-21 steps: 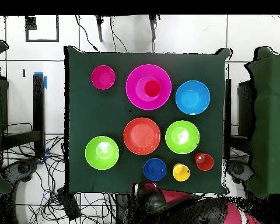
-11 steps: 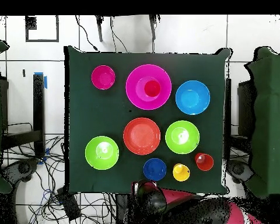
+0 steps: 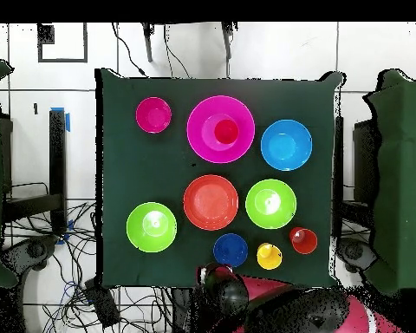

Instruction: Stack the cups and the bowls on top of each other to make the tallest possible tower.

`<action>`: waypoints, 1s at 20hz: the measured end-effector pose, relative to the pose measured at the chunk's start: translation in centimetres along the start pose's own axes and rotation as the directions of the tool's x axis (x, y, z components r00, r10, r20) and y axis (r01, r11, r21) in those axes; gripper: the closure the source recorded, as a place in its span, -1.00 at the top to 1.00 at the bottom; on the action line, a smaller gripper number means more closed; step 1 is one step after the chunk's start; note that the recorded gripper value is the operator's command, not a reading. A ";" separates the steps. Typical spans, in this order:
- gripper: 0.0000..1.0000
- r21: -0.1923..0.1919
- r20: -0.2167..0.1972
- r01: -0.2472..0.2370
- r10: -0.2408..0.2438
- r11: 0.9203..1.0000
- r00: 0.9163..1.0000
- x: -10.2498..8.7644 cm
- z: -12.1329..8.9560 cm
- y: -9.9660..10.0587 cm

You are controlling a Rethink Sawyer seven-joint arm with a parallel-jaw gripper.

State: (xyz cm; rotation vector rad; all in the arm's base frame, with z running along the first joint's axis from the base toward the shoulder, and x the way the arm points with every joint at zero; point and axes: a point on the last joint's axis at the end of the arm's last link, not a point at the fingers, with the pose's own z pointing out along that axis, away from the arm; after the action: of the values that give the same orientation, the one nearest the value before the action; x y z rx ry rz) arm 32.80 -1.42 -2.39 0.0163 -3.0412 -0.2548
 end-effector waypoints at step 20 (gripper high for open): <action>1.00 -0.040 -0.025 0.033 -0.034 0.999 0.999 0.7 2.3 0.6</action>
State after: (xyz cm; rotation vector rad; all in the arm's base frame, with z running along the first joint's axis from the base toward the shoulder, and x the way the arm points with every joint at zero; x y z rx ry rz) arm 31.87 -0.45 -4.43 0.0669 -3.0116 -0.3143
